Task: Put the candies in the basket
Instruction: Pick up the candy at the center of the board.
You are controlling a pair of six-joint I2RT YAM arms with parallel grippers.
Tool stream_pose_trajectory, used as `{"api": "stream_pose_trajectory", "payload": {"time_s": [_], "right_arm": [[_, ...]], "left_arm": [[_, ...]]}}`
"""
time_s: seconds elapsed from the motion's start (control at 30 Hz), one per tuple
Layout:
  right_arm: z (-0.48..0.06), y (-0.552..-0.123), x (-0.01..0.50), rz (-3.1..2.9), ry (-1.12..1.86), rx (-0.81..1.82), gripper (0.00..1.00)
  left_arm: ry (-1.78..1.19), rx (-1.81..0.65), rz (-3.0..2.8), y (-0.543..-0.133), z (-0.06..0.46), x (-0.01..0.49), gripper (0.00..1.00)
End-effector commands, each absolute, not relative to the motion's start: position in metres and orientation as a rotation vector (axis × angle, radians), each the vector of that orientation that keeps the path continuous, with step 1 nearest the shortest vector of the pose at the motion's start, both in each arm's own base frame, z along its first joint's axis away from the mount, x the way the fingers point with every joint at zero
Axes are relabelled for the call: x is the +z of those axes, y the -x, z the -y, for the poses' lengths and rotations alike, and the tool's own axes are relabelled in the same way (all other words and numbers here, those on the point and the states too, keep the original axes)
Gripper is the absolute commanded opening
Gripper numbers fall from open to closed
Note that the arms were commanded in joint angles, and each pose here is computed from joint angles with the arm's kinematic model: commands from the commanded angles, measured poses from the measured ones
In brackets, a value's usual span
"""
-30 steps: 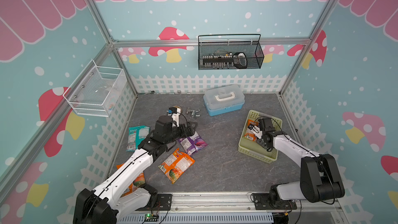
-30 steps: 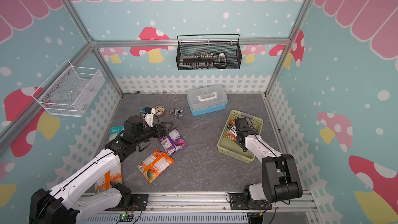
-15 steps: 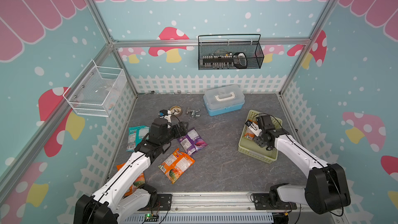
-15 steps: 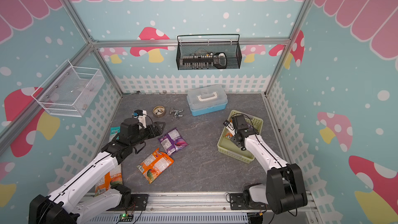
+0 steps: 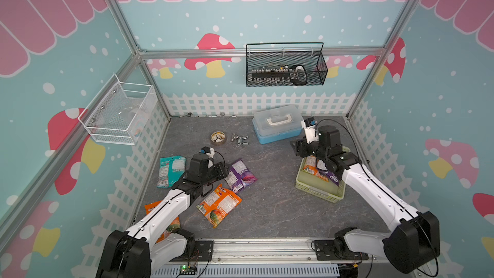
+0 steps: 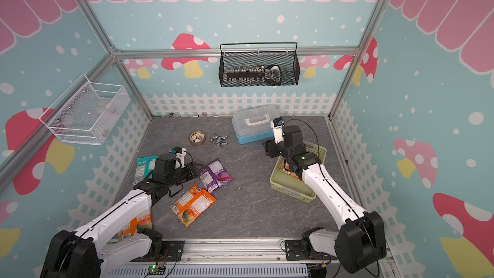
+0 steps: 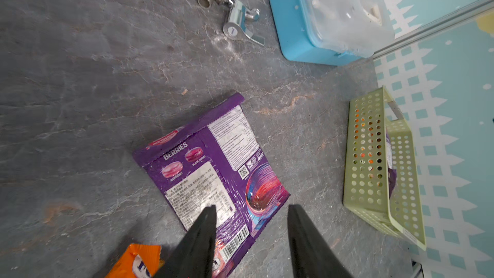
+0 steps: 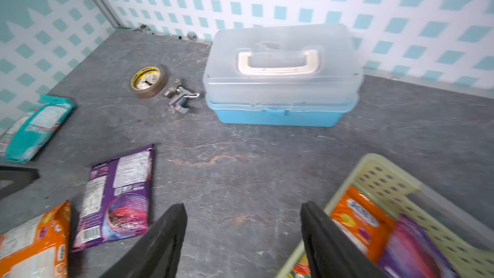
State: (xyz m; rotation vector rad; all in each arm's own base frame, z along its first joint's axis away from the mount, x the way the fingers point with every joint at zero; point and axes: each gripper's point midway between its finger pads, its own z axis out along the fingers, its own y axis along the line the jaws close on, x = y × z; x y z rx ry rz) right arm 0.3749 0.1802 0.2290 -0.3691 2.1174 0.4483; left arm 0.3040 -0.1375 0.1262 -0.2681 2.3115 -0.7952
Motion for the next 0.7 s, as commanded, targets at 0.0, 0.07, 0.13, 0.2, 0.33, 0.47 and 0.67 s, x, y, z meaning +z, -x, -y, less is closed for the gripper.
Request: {"api": "stream_pose_trajectory", "payload": {"time_s": [0.0,0.07,0.13,0.2,0.33,0.47,0.67], "right_arm": [[-0.226,-0.374,0.215,-2.158,0.358,0.634,0.68],[-0.246,-0.372,0.202,-2.175,0.384,0.702,0.63],[-0.265,-0.369,0.187,-2.189,0.413,0.763,0.54],[-0.285,-0.365,0.168,-2.215,0.469,0.805,0.48],[-0.322,-0.351,0.127,-2.319,0.584,0.865,0.46],[-0.343,-0.343,0.098,-2.382,0.646,0.923,0.45],[-0.358,-0.34,0.062,-2.487,0.77,0.965,0.47]], "left_arm": [[0.273,-0.881,-2.287,-0.307,0.146,0.123,0.38],[0.279,-0.886,-2.306,-0.307,0.147,0.115,0.34],[0.283,-0.884,-2.325,-0.308,0.148,0.106,0.32],[0.273,-0.858,-2.334,-0.312,0.147,0.1,0.28],[0.281,-0.807,-2.359,-0.321,0.144,0.091,0.23],[0.281,-0.794,-2.402,-0.322,0.145,0.078,0.19],[0.318,-0.751,-2.471,-0.317,0.141,0.053,0.18]]}}
